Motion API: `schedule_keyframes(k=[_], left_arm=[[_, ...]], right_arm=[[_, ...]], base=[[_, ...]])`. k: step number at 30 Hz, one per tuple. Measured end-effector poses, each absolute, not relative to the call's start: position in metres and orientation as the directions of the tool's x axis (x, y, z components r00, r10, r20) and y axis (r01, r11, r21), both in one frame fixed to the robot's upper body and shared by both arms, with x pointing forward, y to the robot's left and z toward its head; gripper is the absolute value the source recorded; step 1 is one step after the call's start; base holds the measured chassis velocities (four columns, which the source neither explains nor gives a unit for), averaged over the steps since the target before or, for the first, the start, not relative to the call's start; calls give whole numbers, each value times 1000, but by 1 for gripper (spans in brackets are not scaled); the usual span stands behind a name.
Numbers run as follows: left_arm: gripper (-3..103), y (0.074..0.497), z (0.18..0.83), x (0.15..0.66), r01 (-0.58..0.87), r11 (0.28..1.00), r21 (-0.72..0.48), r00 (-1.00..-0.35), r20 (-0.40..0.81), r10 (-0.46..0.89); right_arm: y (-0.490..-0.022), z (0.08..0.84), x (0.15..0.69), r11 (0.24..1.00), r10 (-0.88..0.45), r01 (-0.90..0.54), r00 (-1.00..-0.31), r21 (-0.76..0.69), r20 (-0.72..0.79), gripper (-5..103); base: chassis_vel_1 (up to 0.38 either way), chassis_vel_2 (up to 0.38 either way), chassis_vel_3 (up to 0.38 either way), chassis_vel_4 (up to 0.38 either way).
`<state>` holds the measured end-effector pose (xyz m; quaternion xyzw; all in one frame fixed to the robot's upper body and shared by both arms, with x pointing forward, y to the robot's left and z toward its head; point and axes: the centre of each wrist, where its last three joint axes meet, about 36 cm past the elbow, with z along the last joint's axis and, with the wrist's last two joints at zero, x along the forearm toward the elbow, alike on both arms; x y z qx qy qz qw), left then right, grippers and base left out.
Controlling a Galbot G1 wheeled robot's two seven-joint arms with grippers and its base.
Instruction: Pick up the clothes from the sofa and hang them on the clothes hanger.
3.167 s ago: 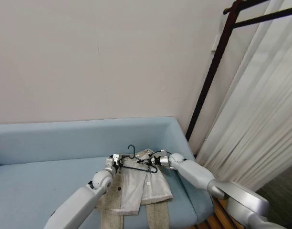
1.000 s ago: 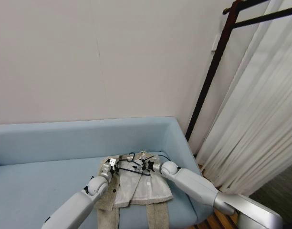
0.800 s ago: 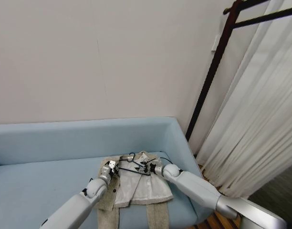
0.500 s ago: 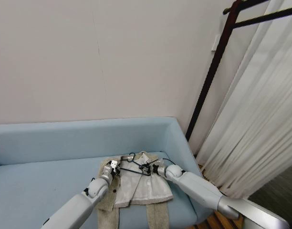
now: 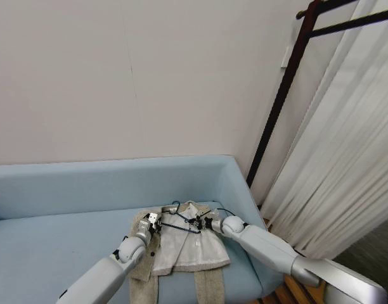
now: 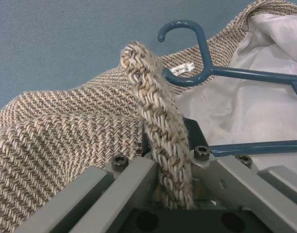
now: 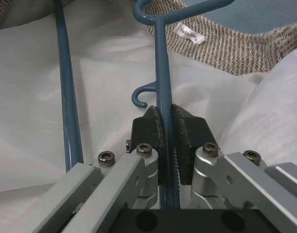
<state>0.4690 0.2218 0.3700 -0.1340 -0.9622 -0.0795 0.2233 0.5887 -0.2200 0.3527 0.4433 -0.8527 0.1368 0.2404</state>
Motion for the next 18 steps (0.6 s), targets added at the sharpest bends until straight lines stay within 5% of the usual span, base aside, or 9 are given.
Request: schedule_keyframes(k=[18], left_arm=[[0, 210, 371, 472, 294, 953, 73, -866, 442, 233]], right_arm=[[-196, 374, 616, 493, -717, -862, -477, -114, 508, 6]], base=[[0, 0, 0, 0]])
